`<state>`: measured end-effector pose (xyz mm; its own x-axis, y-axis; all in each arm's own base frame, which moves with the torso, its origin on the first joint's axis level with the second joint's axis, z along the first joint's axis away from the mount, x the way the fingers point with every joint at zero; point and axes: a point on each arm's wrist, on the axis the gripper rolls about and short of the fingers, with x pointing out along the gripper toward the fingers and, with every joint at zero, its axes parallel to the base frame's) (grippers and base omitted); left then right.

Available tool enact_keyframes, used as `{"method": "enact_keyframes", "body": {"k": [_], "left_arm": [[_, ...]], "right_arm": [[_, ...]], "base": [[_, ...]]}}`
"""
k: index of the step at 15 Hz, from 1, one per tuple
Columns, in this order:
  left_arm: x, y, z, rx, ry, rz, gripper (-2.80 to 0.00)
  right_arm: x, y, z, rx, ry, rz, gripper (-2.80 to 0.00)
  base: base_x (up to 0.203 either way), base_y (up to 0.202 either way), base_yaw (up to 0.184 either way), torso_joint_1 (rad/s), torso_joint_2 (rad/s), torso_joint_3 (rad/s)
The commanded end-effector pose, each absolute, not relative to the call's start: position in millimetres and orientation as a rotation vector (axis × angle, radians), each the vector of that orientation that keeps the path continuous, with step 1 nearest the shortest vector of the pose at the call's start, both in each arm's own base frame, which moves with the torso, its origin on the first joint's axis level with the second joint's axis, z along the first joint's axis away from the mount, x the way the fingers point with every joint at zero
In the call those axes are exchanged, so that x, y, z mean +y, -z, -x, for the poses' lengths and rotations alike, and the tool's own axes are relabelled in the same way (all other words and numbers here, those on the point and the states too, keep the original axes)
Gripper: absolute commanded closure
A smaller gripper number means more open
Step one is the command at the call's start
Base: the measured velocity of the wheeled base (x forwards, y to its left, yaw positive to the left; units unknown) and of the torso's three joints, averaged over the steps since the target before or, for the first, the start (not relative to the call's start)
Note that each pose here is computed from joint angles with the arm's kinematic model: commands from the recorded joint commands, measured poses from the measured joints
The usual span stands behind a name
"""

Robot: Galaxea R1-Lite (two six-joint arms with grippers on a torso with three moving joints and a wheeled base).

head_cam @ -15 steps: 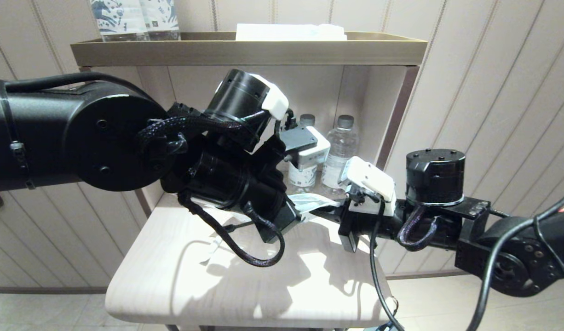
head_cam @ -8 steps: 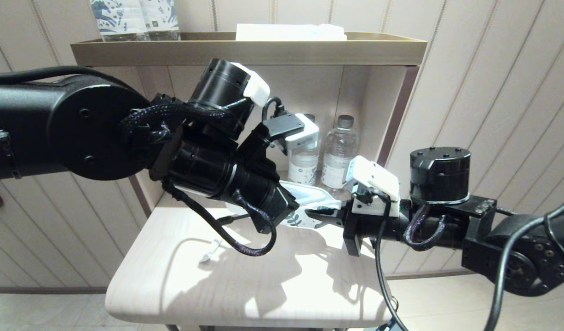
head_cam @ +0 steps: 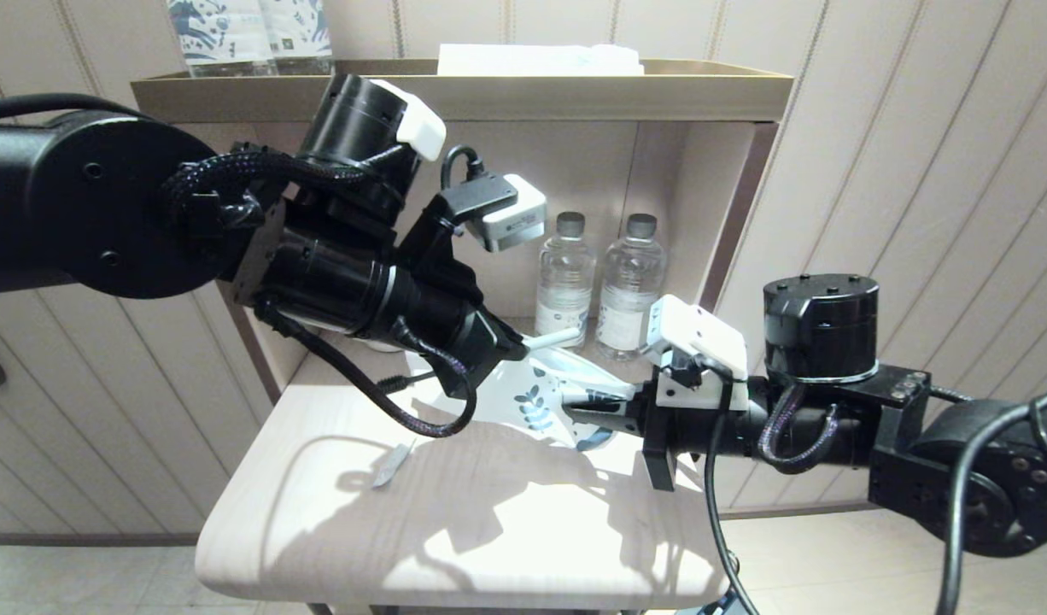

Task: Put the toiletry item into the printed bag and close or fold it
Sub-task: Place the toothbrush in the storage bag

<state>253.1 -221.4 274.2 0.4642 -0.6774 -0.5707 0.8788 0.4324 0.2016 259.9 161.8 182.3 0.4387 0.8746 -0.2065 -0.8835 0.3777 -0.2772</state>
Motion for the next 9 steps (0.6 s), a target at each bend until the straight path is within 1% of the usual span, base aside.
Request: {"method": "enact_keyframes", "body": {"k": [1,4,7,9], "left_arm": [[-214,-284,-252,0.414,0.995,-0.508,0.0],[-205,-307,-259,0.337,0.948,-0.472,0.0],[-200,-332,-262,0.272,0.901,-0.392,0.0],[-201,-346,-263,0.212,0.891,-0.361,0.0]], "right_arm": [[163,-180,-261,0.026,-1.127,0.374,0.0],[164,-178,-263,0.029,-1.101,0.383,0.0],[171,-176,-270,-0.04,-0.993,0.408,0.0],[173,-174,-269,-0.046,-0.993,0.409,0.0]], "base": [[0.0,0.0,0.0,0.0,0.0,0.0],[0.0,0.0,0.0,0.0,0.0,0.0],[0.0,0.0,0.0,0.0,0.0,0.0],[0.0,0.0,0.0,0.0,0.0,0.0]]}}
